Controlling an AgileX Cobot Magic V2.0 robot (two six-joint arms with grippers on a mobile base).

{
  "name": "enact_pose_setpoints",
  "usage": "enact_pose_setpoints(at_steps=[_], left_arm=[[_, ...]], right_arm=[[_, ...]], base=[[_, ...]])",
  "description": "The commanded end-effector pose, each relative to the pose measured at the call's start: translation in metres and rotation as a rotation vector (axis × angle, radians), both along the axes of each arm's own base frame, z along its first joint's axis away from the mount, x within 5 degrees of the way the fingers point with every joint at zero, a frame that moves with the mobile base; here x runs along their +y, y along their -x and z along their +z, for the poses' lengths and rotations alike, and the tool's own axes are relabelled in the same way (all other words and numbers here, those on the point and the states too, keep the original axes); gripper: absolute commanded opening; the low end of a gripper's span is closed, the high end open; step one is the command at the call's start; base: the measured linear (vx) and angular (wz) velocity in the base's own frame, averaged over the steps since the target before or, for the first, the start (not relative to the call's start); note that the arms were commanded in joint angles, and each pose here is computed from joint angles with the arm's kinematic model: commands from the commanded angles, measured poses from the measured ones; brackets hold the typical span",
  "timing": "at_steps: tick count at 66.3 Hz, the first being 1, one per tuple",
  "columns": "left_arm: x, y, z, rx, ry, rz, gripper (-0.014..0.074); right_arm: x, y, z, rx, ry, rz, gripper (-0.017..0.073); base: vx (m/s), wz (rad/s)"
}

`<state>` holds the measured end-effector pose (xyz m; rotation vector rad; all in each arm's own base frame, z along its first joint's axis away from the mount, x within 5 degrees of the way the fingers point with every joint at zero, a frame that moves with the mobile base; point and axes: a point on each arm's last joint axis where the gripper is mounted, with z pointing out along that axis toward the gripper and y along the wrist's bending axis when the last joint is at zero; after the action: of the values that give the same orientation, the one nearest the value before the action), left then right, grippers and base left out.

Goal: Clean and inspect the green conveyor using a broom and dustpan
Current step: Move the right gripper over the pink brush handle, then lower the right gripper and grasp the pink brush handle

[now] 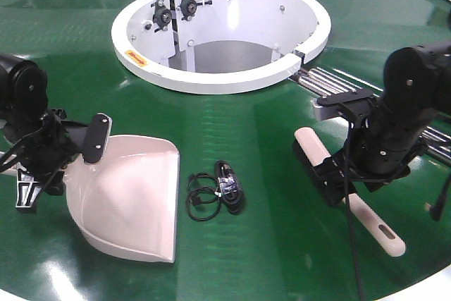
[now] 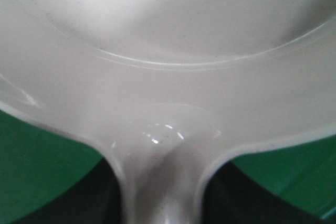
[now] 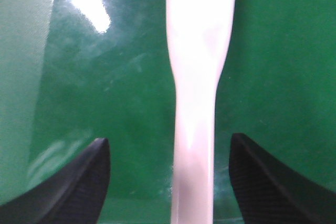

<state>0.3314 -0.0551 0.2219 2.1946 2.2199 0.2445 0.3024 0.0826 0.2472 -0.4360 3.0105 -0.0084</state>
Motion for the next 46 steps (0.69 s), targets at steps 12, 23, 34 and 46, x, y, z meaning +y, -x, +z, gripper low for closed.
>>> enact_pose_setpoints(at_steps=[12,23,34,46], left_arm=[[-0.003,-0.001,0.023,-0.092,0.03,0.008,-0.0006],[-0.003,-0.001,0.023,-0.092,0.03,0.008,-0.0006],[-0.003,-0.001,0.023,-0.092,0.03,0.008,-0.0006],[-0.003,-0.001,0.023,-0.092,0.03,0.008,-0.0006]], right_arm=[[-0.003,-0.013,0.003,-0.023,0.059,-0.002,0.0474],[-0.002,-0.018,-0.011,0.016,0.081,0.003,0.0474],[0.0,-0.026,-0.028,0.041,0.083,0.005,0.0474],[0.002,-0.032,-0.044,0.072,0.089,0.006,0.0474]], base=[[0.0,0.0],[0.0,0.0],[0.0,0.0],[0.0,0.0]])
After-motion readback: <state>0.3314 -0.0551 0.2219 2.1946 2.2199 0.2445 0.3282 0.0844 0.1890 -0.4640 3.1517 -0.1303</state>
